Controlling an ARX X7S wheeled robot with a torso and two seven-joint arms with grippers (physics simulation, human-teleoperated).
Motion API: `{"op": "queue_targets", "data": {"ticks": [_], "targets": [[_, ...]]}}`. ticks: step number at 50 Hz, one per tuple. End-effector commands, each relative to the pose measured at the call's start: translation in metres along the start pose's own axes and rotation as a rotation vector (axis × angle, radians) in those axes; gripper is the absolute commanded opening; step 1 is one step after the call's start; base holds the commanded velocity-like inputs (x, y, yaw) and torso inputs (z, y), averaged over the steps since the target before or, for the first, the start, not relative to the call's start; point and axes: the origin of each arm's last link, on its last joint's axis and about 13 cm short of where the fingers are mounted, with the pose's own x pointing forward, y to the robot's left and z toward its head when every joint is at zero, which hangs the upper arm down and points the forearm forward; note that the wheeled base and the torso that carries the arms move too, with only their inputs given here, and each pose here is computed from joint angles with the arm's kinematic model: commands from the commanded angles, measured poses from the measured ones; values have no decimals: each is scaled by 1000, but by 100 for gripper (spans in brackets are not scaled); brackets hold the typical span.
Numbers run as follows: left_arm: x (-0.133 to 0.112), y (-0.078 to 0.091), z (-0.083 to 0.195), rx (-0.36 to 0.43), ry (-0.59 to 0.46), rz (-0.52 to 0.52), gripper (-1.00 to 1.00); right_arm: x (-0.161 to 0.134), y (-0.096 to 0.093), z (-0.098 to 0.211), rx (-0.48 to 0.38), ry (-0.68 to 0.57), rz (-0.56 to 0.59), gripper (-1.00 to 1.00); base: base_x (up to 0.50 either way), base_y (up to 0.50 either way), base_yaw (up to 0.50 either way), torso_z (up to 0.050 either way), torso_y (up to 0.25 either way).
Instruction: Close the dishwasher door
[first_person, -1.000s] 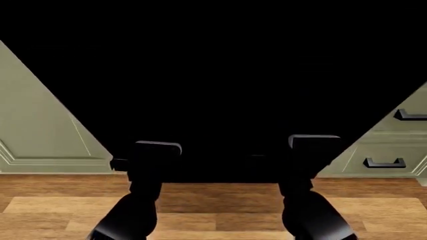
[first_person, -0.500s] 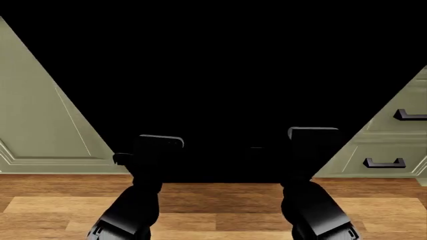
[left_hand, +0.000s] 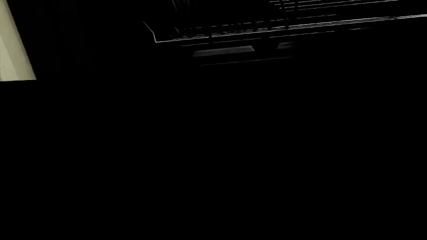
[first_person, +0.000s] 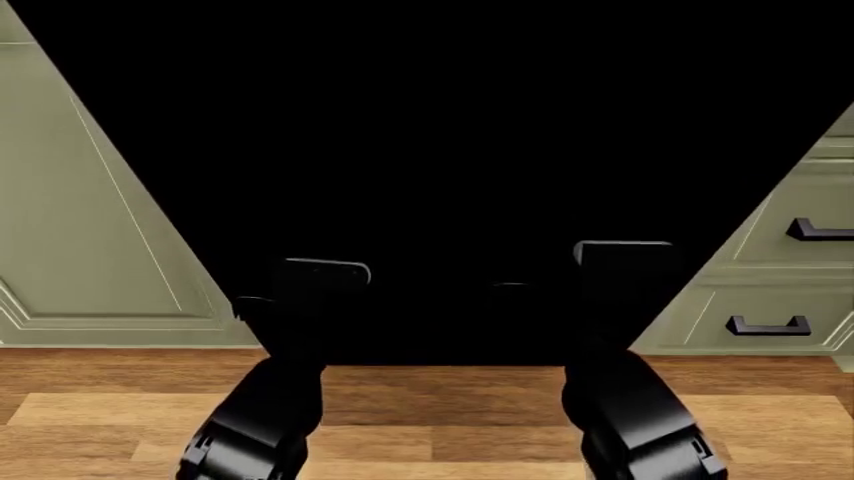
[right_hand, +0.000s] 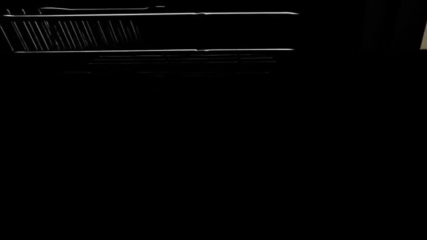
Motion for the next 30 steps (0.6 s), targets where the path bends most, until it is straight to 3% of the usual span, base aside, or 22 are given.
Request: {"op": "queue_targets", "data": {"ticks": [1, 30], "targets": [[6, 0, 5, -6, -2, 4, 100, 7, -6, 5, -11, 3, -19, 100, 0, 0, 0, 0, 0], [23, -2, 14, -3, -11, 6, 100, 25, -7, 11, -11, -1, -23, 100, 0, 0, 0, 0, 0]]}}
